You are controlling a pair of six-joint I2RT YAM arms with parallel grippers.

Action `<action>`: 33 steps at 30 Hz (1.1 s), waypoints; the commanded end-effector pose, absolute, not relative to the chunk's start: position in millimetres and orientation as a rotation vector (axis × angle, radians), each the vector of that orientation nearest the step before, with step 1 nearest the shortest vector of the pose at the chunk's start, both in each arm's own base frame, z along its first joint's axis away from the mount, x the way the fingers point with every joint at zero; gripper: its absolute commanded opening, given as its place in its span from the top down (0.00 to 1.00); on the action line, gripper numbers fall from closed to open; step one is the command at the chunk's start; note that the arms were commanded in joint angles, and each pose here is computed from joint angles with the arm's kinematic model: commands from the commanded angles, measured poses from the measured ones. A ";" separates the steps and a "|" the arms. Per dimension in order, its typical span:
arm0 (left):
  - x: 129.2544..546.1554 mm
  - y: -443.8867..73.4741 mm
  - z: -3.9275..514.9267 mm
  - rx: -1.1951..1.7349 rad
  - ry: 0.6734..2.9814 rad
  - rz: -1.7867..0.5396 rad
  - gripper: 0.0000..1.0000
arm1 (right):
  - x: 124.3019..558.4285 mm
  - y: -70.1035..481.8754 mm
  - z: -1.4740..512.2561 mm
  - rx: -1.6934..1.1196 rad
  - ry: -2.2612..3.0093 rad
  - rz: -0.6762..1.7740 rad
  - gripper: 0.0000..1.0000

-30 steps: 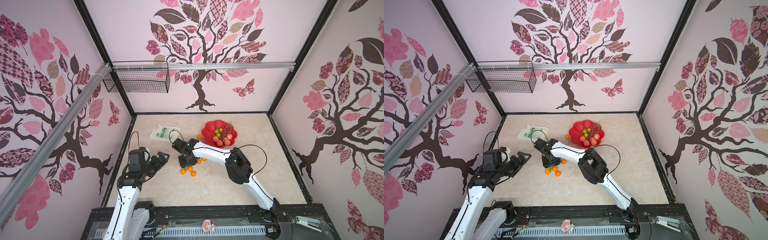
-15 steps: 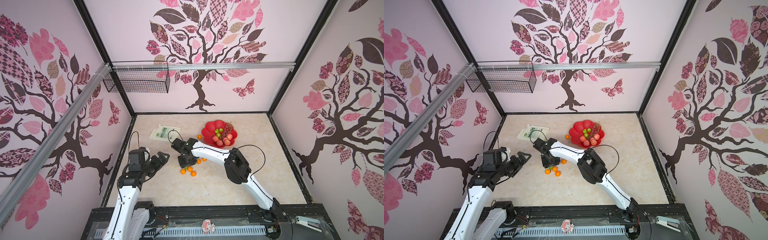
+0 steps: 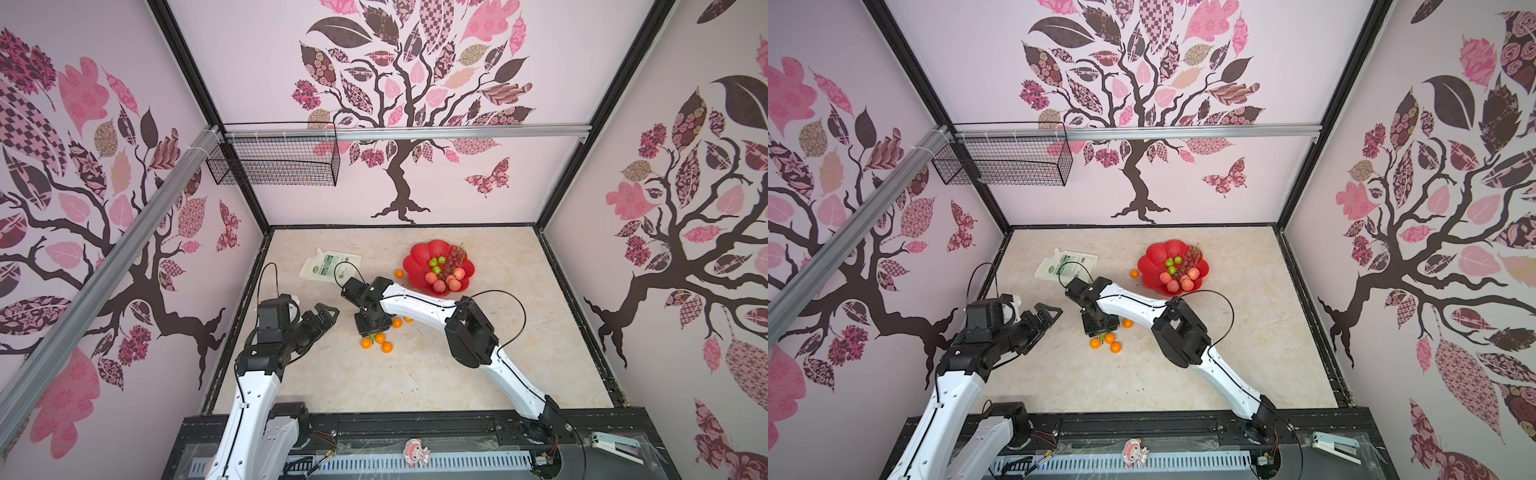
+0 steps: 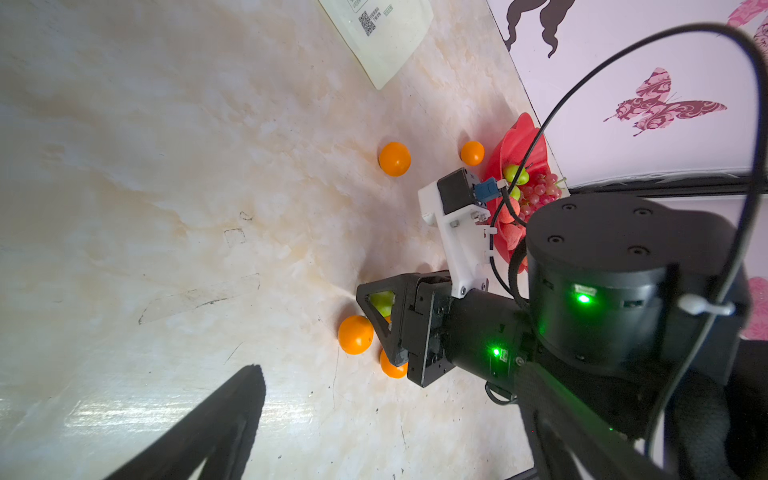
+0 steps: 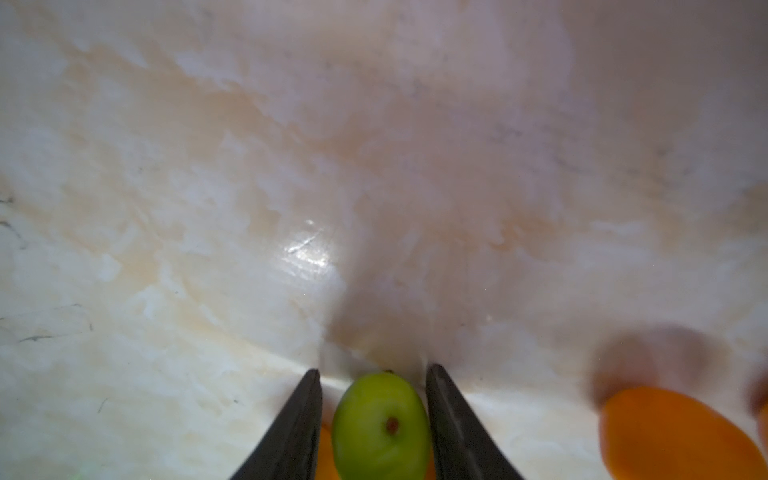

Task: Place and organize the fake fruits in the fruit bowl
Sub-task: 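Lift the green pear toward the bowl with the right gripper while the left arm advances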

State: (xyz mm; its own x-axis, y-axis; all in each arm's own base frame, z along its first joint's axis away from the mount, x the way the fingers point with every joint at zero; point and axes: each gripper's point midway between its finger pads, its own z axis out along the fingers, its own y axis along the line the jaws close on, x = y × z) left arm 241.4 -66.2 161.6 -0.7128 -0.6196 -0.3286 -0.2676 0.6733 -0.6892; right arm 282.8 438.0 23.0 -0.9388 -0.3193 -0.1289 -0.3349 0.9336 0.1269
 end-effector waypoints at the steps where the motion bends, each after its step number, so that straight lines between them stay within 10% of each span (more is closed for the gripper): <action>1: 241.0 -66.7 154.4 -0.661 2.340 -0.841 0.02 | 278.6 433.6 3.4 -0.534 3.018 0.145 0.57; 33: 246.8 -72.6 189.2 -0.534 2.284 -0.867 0.02 | 308.4 443.5 99.4 -0.473 2.860 0.311 0.64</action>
State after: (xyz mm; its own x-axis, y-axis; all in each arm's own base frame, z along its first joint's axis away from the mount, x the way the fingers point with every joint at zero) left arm 239.8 -69.9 165.9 -0.7301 -0.5809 -0.3598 -0.2138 0.6944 -0.6871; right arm 302.3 453.4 63.1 -0.9307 -0.3000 -0.2093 -0.3368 0.9260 0.1706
